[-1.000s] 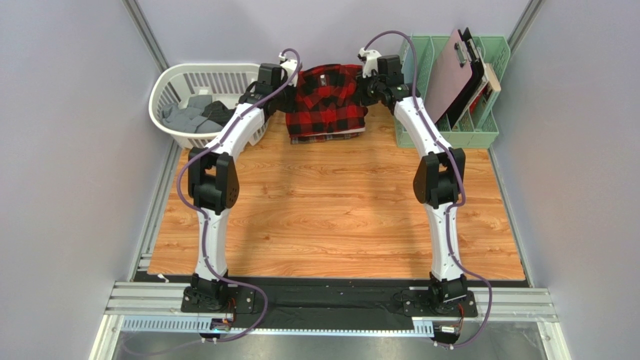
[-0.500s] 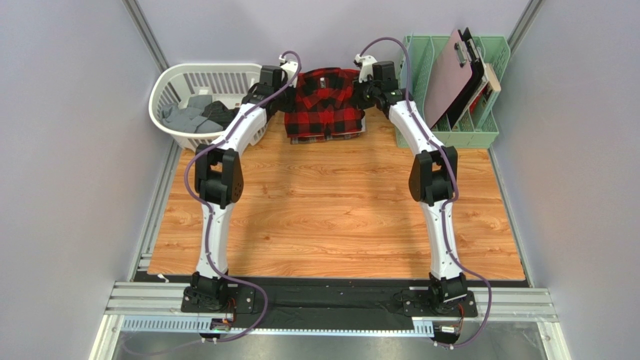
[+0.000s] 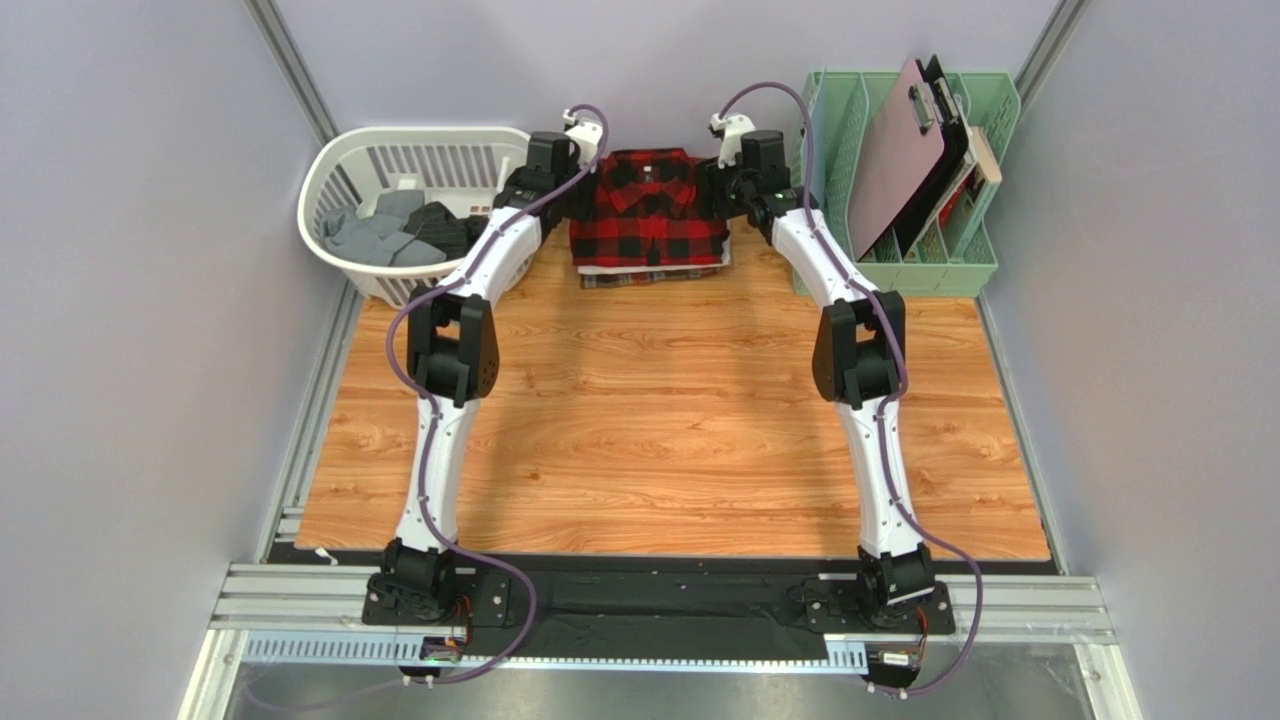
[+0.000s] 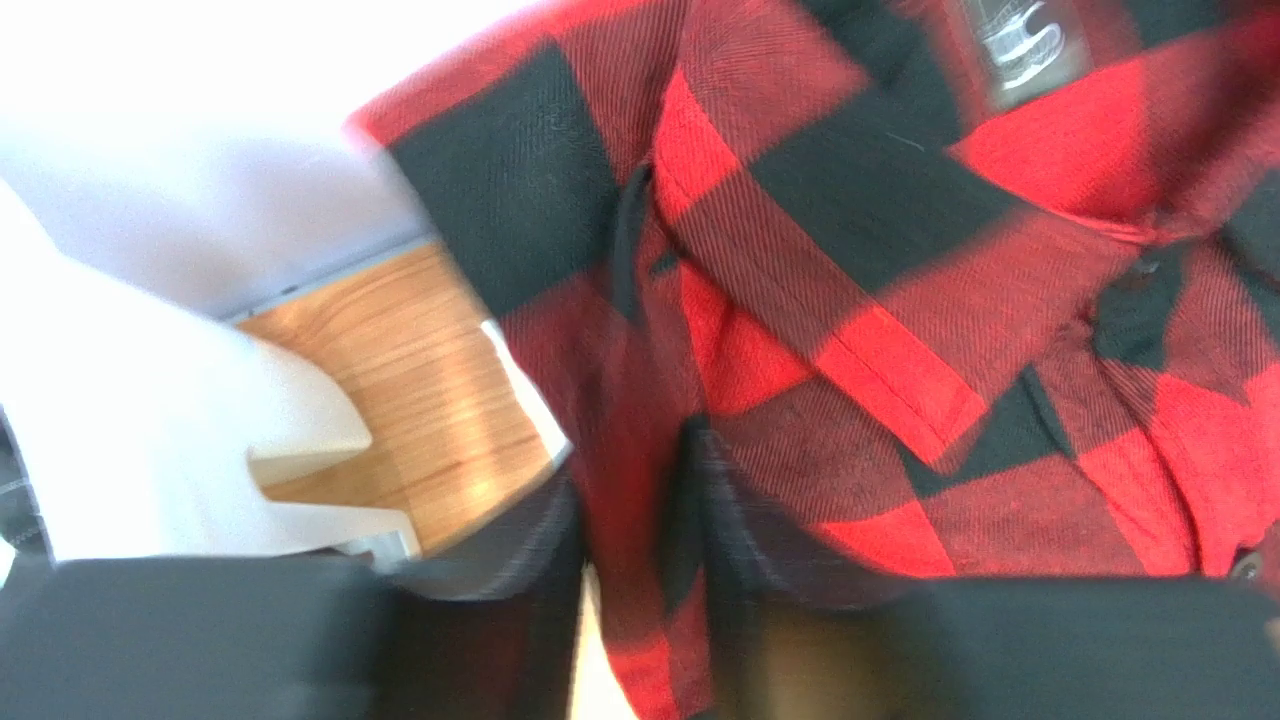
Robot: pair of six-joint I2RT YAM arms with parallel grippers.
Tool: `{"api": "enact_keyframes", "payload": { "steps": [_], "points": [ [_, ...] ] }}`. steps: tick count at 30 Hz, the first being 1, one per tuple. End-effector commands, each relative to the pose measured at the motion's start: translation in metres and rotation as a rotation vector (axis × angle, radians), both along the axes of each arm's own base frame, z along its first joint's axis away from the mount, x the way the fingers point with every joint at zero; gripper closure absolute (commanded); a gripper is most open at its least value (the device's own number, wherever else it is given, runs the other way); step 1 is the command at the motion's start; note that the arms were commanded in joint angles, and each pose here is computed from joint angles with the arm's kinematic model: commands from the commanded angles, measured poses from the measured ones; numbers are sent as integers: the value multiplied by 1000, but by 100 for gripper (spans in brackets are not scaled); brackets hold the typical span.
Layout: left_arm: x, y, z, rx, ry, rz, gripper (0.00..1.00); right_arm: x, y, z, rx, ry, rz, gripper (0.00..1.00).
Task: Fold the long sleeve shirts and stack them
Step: Neatly place the folded shirt to the corner
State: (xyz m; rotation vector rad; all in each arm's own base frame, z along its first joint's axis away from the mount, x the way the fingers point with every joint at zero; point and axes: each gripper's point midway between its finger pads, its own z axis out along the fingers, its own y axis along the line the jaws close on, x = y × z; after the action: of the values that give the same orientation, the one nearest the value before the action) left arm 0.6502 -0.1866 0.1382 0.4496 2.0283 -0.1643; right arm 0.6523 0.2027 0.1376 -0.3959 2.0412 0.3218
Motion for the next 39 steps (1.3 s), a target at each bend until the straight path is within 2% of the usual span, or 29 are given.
{"api": "enact_keyframes", "payload": {
  "steps": [1,2,3,5,6,8,9,10,14,20,22,24,25,27,28,29,30,31,32,34,35,39],
  "points": [
    [19,17,67,-3,-167,66,44,27,-19,71,-17,-212,-90,29],
    [18,19,88,-4,-204,71,39,25,-23,92,-16,-249,-96,18],
    [16,20,102,-5,-228,71,32,24,-25,101,-16,-264,-98,15],
    [9,22,141,-6,-290,63,23,18,-28,120,-29,-285,-91,11],
    [4,24,153,-7,-299,64,22,11,-29,146,-21,-318,-92,9],
    [-12,25,192,-24,-344,53,21,0,-32,160,-23,-322,-85,5],
    [-19,25,198,-28,-336,46,18,-12,-34,188,-17,-354,-80,3],
    [-26,25,208,-36,-340,36,4,-19,-35,195,-19,-350,-75,0],
    [-70,25,253,-76,-343,-16,1,-56,-42,236,-32,-371,-48,0],
    [-149,15,269,-104,-222,-166,1,-130,-51,274,-83,-344,42,0],
    [-173,10,265,-102,-167,-235,1,-152,-53,257,-102,-259,71,0],
    [-207,11,254,-94,-74,-288,1,-181,-57,262,-107,-238,96,0],
    [-221,8,251,-106,-44,-321,1,-195,-58,236,-119,-158,118,0],
    [-253,10,235,-115,45,-348,1,-225,-64,238,-116,-149,131,0],
    [-265,10,229,-127,76,-361,1,-239,-63,202,-123,-57,159,0],
    [-282,13,231,-129,82,-368,1,-250,-64,193,-123,-31,170,0],
    [-291,16,208,-119,142,-368,1,-270,-67,194,-117,-35,179,0],
    [-306,20,210,-116,134,-373,1,-281,-66,181,-112,-2,199,0],
    [-314,23,183,-103,195,-369,1,-297,-69,145,-122,82,213,0],
    [-329,30,174,-87,194,-358,1,-321,-75,132,-128,94,219,0],
    [-339,33,150,-81,251,-354,1,-334,-80,99,-139,170,214,0],
    [-356,41,115,-68,317,-331,1,-363,-87,67,-120,216,190,0]
  ]
}}
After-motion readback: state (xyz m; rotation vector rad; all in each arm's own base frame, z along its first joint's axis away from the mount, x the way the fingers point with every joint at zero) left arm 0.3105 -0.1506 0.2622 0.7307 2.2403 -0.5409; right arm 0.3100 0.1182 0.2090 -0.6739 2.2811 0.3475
